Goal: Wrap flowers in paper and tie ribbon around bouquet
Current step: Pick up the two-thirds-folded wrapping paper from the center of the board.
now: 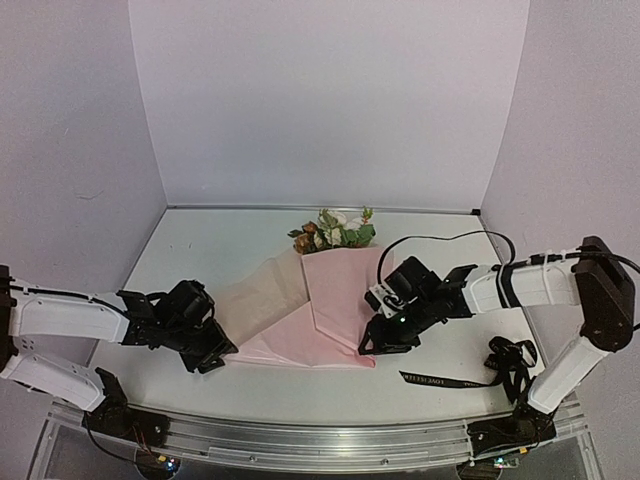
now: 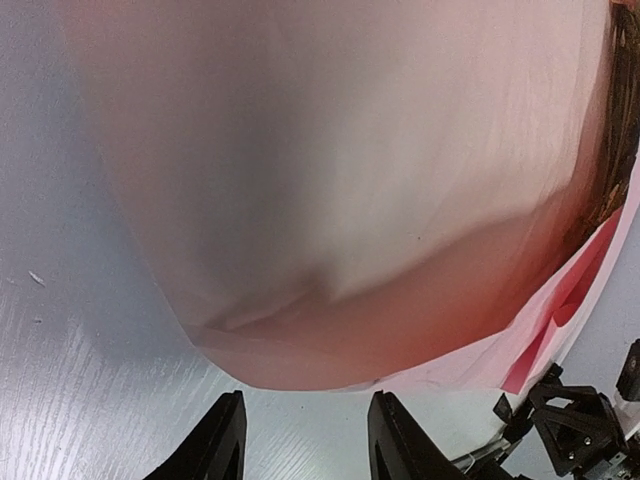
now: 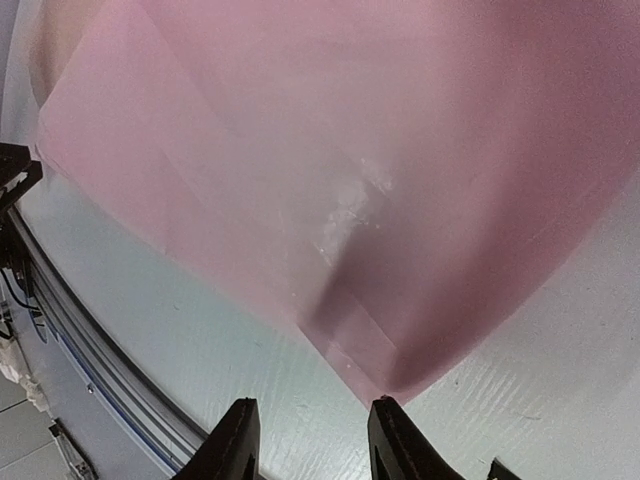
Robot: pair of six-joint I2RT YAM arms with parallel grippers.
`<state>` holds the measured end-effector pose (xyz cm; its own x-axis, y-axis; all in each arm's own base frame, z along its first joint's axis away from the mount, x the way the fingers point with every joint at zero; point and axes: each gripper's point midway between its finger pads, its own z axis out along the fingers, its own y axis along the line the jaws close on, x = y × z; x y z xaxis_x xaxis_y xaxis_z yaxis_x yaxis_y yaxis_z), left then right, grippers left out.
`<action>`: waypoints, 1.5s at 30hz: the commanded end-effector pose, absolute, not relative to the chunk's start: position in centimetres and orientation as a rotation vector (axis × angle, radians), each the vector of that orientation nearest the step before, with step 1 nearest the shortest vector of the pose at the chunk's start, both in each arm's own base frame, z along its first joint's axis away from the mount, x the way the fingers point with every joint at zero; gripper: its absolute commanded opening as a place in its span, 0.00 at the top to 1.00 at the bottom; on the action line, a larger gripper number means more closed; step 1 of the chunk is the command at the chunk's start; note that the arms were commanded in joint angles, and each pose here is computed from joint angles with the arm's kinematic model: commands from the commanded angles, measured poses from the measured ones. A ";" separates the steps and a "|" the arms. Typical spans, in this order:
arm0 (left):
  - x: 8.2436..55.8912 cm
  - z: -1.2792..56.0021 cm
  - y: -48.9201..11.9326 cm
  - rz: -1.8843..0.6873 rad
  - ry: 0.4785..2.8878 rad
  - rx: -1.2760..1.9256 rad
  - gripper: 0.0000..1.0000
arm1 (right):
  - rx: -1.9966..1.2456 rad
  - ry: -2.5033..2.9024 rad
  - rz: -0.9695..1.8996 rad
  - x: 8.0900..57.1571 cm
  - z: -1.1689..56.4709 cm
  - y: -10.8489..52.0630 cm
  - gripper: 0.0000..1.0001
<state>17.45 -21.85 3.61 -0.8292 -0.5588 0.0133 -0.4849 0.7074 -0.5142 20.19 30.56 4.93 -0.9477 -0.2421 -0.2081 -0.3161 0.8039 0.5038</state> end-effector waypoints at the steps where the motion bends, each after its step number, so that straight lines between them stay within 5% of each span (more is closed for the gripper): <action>1: 18.4 3.7 -22.3 -0.788 2.701 -0.931 0.58 | -0.481 2.815 0.822 21.4 5.3 32.3 0.62; 20: 18.5 1.8 -22.3 -0.656 2.761 -0.878 0.71 | -0.660 2.883 0.631 21.0 3.9 34.4 0.58; 33: 20.2 4.4 -23.3 -0.606 2.715 -0.676 0.99 | -0.783 2.927 0.443 20.4 2.7 34.9 0.50; 45: 20.9 9.0 -25.1 -0.704 2.618 -0.478 1.00 | -0.775 2.956 0.321 20.7 1.2 35.3 0.38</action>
<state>20.07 -24.35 5.98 -0.8754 -0.4370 -0.2065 -0.2952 0.8217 -0.4875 19.99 35.17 1.39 -0.8715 -0.4771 -0.1132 -0.4900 0.8390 0.2364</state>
